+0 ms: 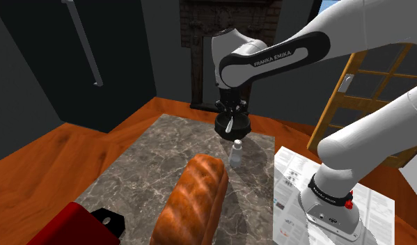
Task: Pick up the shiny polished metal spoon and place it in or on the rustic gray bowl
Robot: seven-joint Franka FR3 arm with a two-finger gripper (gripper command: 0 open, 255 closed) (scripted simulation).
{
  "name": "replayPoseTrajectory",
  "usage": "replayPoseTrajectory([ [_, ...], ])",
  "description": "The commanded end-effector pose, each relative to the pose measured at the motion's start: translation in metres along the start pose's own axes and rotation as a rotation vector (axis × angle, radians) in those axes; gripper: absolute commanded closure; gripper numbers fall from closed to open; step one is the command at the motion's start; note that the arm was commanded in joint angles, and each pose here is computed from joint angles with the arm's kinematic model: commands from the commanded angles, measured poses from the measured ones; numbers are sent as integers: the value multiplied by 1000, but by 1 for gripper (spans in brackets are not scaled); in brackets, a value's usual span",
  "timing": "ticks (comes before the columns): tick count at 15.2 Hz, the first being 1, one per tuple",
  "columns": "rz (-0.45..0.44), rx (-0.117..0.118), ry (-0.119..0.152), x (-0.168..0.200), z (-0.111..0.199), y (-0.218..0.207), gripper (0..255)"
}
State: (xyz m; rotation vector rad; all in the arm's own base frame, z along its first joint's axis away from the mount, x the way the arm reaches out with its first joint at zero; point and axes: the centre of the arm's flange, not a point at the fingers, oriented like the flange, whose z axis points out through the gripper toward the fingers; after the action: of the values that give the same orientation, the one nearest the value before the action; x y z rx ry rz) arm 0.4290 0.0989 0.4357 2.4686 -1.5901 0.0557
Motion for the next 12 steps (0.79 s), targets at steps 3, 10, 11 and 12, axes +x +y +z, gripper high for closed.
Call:
replayPoseTrajectory([
  [3,0,0,0,0,1,0,255],
  [10,0,0,0,0,1,0,0],
  [11,0,0,0,0,1,0,0],
  [12,0,0,0,0,-12,0,0],
])
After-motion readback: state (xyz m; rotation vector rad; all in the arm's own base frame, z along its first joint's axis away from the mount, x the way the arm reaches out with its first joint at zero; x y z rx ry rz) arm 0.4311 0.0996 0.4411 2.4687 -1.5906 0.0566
